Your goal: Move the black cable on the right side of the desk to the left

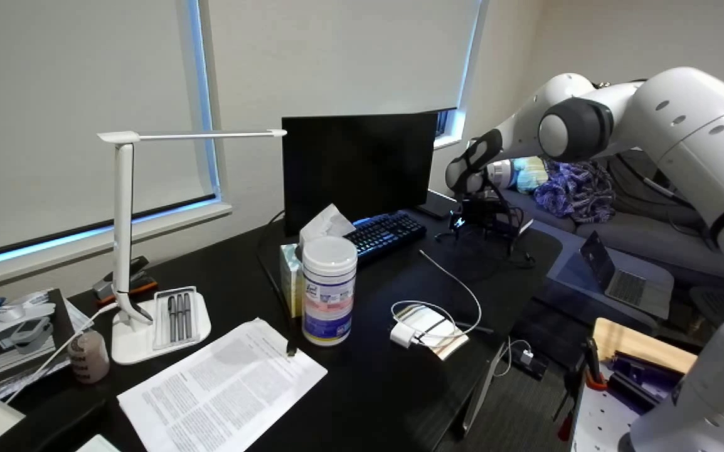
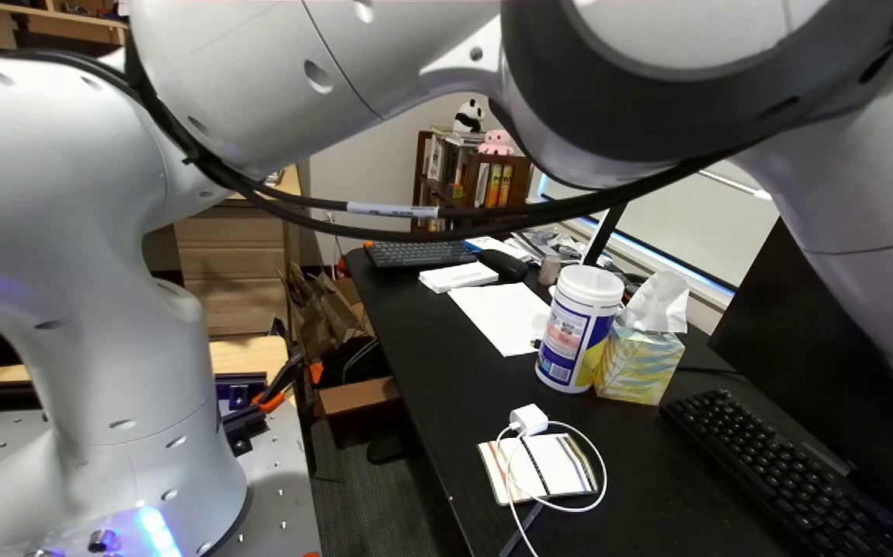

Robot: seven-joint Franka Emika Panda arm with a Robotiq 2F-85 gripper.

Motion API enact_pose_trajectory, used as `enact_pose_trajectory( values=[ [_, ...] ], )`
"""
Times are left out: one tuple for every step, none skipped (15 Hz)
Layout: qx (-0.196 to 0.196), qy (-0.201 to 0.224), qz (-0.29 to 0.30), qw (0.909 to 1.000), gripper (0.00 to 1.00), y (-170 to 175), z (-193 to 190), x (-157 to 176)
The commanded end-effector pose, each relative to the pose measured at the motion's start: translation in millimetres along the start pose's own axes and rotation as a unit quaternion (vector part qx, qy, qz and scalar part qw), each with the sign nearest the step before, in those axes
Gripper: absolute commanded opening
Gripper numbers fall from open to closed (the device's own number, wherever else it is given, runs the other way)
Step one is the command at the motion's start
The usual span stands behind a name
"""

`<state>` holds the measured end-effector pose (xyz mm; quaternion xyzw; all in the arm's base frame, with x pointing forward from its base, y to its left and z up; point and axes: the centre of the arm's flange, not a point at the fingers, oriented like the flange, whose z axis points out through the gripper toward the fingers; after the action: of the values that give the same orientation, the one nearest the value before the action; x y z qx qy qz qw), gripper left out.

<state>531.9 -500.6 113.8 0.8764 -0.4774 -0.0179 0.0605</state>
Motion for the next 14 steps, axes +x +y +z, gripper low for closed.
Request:
enact_pose_trajectory(
  values=[
    [0.031, -0.008, -0.017, 0.9994, 1.0, 8, -8, -4],
    [0.035, -0.012, -0.019, 0.9991, 1.0, 8, -9, -4],
    [0.039, -0.014, -0.019, 0.999, 1.0, 8, -9, -4],
    [0.041, -0.02, -0.023, 0.9987, 1.0, 7, -8, -4],
    [0.045, -0.017, -0.023, 0.9986, 1.0, 6, -7, -4],
    [0.046, -0.02, -0.025, 0.9984, 1.0, 4, -6, -5],
    [0.047, -0.02, -0.03, 0.9983, 1.0, 2, -5, -7],
    [0.047, -0.019, -0.032, 0.9982, 1.0, 0, -4, -8],
    [0.048, -0.02, -0.035, 0.9981, 1.0, -3, -4, -9],
    [0.049, -0.02, -0.038, 0.9979, 1.0, -6, -3, -10],
    [0.049, -0.022, -0.042, 0.9976, 1.0, -9, -3, -11],
    [0.048, -0.021, -0.045, 0.9976, 1.0, -11, -3, -12],
    [0.048, -0.019, -0.046, 0.9976, 0.79, -13, -3, -12],
    [0.043, -0.016, -0.046, 0.9979, 0.73, -14, -4, -12]
  ],
)
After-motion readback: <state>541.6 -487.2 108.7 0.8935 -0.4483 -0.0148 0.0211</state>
